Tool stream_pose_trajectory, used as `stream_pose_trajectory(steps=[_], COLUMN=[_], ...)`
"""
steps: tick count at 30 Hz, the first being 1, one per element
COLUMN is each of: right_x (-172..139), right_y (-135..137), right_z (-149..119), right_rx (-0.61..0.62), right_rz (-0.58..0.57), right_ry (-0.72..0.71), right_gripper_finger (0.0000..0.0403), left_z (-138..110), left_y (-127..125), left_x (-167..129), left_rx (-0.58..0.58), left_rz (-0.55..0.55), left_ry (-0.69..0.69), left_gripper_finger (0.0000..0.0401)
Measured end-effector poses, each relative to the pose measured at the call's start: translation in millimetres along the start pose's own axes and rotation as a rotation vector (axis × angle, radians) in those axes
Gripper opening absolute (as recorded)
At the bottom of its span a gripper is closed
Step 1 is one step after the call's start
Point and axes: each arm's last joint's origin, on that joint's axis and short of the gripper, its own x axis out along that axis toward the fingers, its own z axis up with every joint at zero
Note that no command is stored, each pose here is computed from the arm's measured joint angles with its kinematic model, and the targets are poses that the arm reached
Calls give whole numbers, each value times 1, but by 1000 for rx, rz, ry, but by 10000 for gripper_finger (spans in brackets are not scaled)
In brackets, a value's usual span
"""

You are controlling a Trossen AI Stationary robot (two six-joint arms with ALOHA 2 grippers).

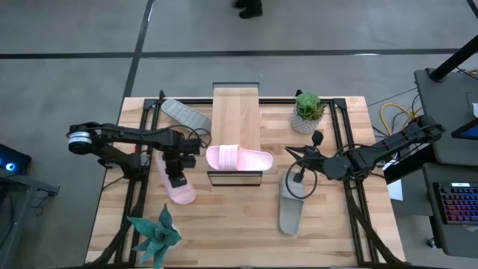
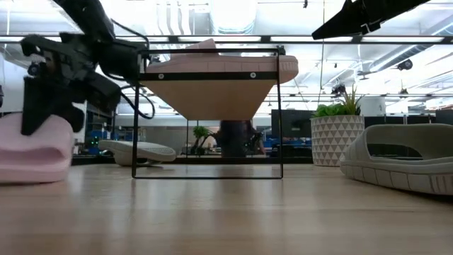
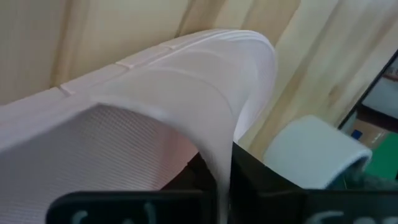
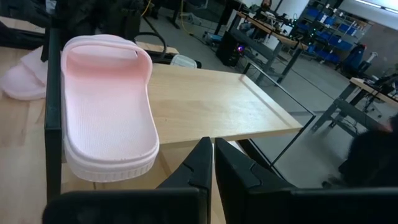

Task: Pick and place slides into the shelf
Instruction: Put the pink slipper on the shelf

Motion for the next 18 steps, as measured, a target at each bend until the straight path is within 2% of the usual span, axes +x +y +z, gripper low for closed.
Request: stream_pose_trajectory(steps=[2, 7, 13, 15, 18], right_x=[0, 0, 0, 0, 0], right_y=[0, 0, 0, 0, 0], right_z=[0, 0, 0, 0, 0], right_rx=[1, 5, 5, 5, 6], right_rz=[0, 0, 0, 0, 0], right_ry=[0, -1, -1, -1, -1], right_gripper_finger=[9, 9, 9, 9, 9], left_z=[-3, -8, -32, -39, -50], left_y=[-3, -18, -35, -41, -52], left_x=[-8, -37, -82, -98, -123], left_rx=[-17, -7, -11, -14, 18], left_rz=[38, 101, 252, 308, 354], left_ry=[12, -68, -118, -165, -307], left_gripper_finger=[2, 1, 1, 1, 0])
